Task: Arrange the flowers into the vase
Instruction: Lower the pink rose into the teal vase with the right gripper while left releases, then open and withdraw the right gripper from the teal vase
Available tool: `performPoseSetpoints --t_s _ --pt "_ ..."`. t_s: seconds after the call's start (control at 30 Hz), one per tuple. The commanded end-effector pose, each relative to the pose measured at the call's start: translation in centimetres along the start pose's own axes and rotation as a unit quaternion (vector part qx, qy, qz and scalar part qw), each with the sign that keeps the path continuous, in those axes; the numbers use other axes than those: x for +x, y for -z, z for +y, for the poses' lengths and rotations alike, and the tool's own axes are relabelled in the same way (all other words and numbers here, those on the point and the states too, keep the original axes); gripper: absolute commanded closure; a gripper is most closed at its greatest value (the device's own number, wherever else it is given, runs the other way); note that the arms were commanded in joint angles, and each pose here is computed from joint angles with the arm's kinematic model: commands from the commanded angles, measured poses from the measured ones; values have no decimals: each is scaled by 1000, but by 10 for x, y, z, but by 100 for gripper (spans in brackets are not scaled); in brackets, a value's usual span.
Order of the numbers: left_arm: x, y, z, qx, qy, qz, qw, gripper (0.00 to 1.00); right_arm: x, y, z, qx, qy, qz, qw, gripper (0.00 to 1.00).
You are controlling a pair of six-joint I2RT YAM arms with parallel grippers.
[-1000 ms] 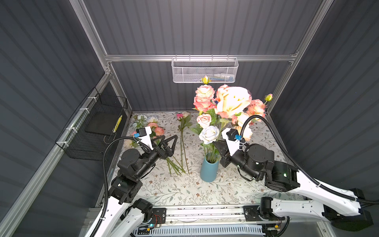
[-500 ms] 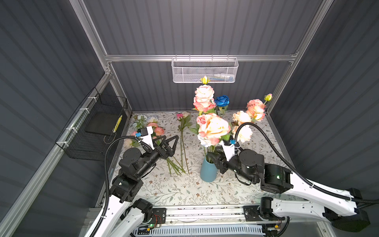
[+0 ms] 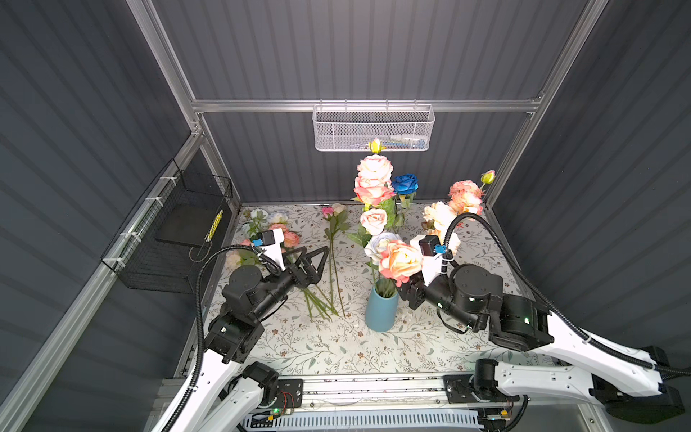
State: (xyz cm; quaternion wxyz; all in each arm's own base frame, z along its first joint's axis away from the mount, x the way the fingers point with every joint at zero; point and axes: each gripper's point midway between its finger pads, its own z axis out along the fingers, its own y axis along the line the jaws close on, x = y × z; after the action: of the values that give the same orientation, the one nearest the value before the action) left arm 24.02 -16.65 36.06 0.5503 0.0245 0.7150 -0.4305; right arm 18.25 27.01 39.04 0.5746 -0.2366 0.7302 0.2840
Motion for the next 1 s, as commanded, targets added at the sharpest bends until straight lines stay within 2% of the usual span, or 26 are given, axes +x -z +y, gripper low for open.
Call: performPoseSetpoints --t_s 0.0,0.03,0.13,0.23,0.3,0.43,0.53,0.67,0.97 --pt "-7 1 -8 15 0 -6 1000 0 -3 -2 2 2 6 1 1000 70" --pt "-7 1 -9 16 0 -6 1000 0 -2 -3 2 3 6 4 1000 77" --pt "-5 -1 -8 17 2 -3 1000 0 6 -6 3 3 7 15 1000 89" --pt "-1 -2 -6 17 3 2 1000 0 18 -11 3 3 5 32 999 91" --pt "-1 -2 -4 12 4 2 1000 0 24 -12 5 2 4 41 999 84" --pt "-2 0 2 -8 3 -1 1000 0 18 -4 9 -12 3 31 999 46" --pt "-1 -1 6 -19 4 2 1000 0 15 5 15 -40 -2 28 999 32" --pt "0 -2 10 -28 8 3 1000 0 15 16 20 -69 -11 32 997 22" --pt "7 -8 29 -73 18 13 997 0 24 55 13 -103 -41 39 993 14"
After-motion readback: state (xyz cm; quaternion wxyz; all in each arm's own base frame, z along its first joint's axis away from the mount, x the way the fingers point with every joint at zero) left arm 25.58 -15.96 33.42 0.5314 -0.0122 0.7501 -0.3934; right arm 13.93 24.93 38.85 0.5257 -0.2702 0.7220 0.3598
